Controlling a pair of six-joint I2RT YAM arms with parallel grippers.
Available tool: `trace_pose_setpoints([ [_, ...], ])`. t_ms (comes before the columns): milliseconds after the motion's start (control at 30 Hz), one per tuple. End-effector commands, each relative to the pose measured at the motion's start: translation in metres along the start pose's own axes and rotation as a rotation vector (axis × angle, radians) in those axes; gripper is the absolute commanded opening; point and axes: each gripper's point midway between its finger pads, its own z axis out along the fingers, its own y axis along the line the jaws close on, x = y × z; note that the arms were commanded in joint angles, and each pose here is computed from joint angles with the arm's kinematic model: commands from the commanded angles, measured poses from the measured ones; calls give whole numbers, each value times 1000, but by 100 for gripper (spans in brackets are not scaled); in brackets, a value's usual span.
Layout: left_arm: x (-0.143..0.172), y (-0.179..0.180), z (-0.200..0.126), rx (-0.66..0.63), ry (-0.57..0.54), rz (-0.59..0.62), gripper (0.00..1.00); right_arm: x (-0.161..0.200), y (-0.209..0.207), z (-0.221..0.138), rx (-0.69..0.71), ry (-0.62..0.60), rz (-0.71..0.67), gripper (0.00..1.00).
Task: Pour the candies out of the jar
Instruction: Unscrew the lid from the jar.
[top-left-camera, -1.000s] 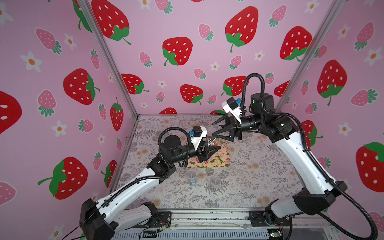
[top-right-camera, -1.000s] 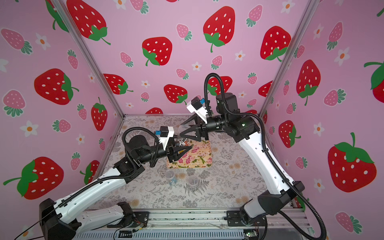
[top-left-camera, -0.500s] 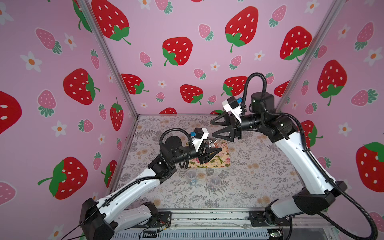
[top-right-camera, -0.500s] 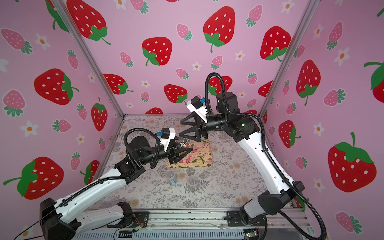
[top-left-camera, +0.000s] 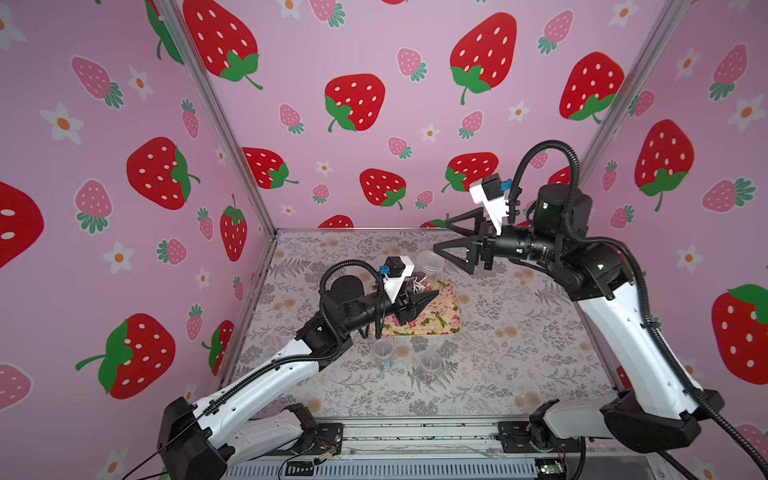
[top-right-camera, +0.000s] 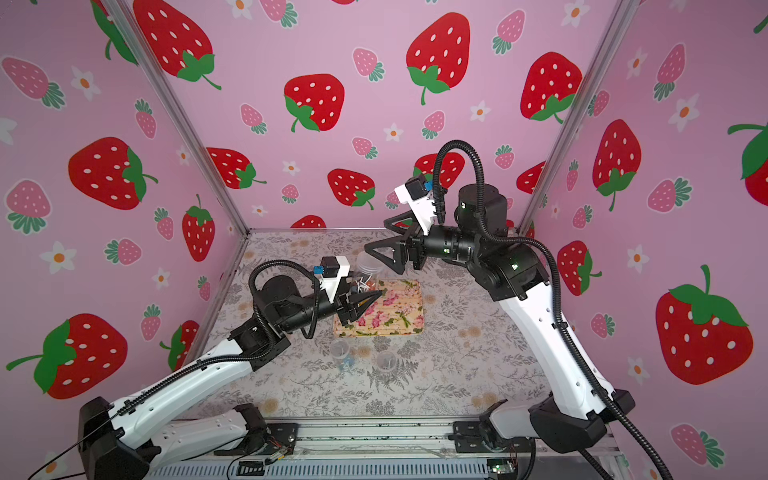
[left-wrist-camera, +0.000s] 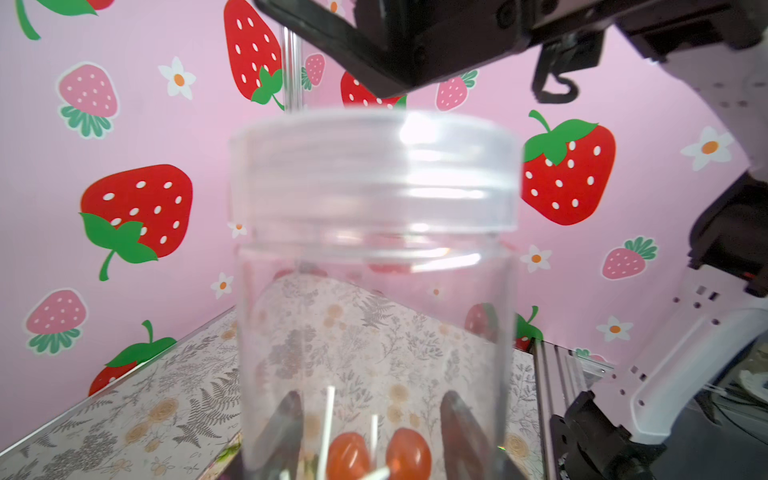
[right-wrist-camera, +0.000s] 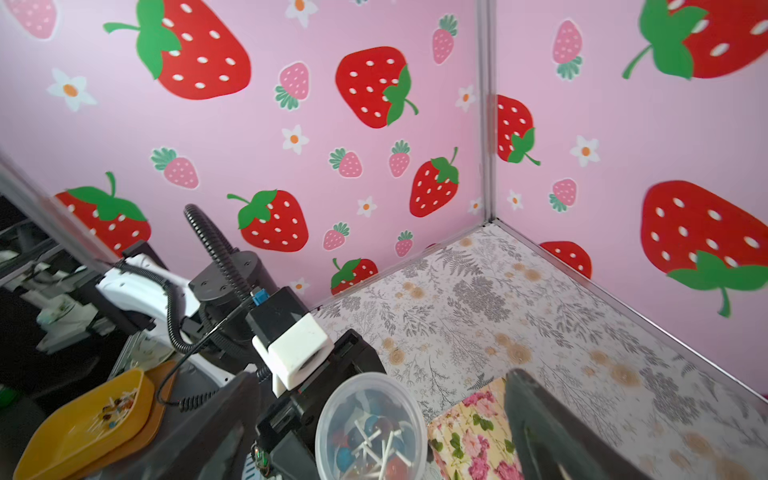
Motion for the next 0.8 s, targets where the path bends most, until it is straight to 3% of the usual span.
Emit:
trace_pose_setpoints([
  [0, -11, 16, 1, -92, -58, 71, 46, 24, -33, 1, 204, 42, 182, 94],
  [767, 1, 19, 7, -94, -25, 62, 46, 56, -23, 39, 167, 141, 202, 91],
])
